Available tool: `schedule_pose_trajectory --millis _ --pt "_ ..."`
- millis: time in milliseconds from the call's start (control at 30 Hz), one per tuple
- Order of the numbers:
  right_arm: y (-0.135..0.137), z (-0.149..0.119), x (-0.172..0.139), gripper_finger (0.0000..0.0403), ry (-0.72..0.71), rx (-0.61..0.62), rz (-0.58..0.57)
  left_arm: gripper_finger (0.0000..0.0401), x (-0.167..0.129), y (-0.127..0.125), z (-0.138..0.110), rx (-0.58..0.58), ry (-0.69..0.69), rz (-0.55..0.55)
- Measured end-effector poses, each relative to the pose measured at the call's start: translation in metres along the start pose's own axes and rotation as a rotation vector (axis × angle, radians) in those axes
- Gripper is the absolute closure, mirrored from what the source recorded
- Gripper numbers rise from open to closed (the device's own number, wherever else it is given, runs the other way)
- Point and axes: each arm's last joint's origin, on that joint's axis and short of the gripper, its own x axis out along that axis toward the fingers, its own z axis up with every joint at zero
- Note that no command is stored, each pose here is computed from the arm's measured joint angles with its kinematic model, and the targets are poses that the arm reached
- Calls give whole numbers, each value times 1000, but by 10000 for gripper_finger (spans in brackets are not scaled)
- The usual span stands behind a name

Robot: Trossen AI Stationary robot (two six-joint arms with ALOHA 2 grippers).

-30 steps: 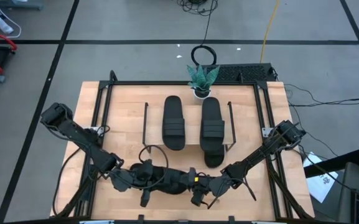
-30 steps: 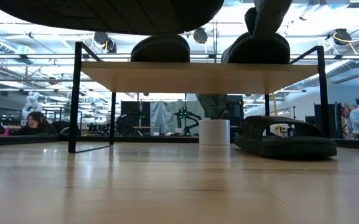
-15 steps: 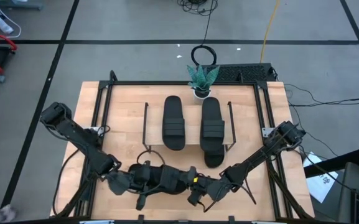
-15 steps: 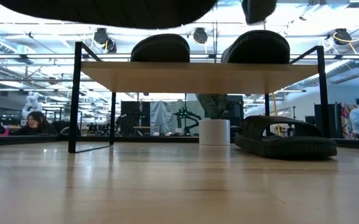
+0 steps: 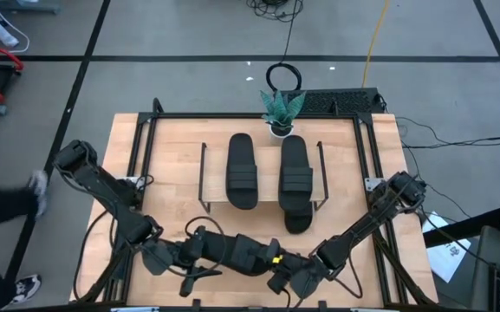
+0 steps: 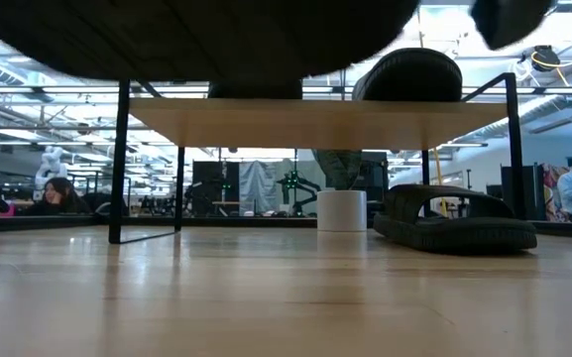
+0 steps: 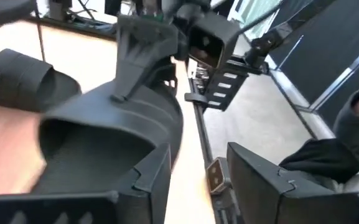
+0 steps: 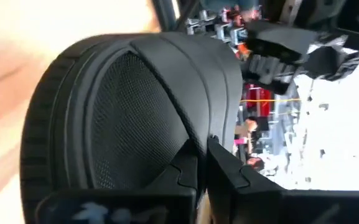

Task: Pick and place slides into the shelf
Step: Put the black slide under the shelf

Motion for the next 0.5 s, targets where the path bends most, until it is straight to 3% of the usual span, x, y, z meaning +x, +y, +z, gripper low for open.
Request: schedule_pose_trajectory --millis 233,500 --pt "13 3 -19 402 103 47 -35 244 -9 -7 -2 62 28 -51" --pt "35 12 -56 402 81 155 -7 244 -18 -19 -9 86 44 -101"
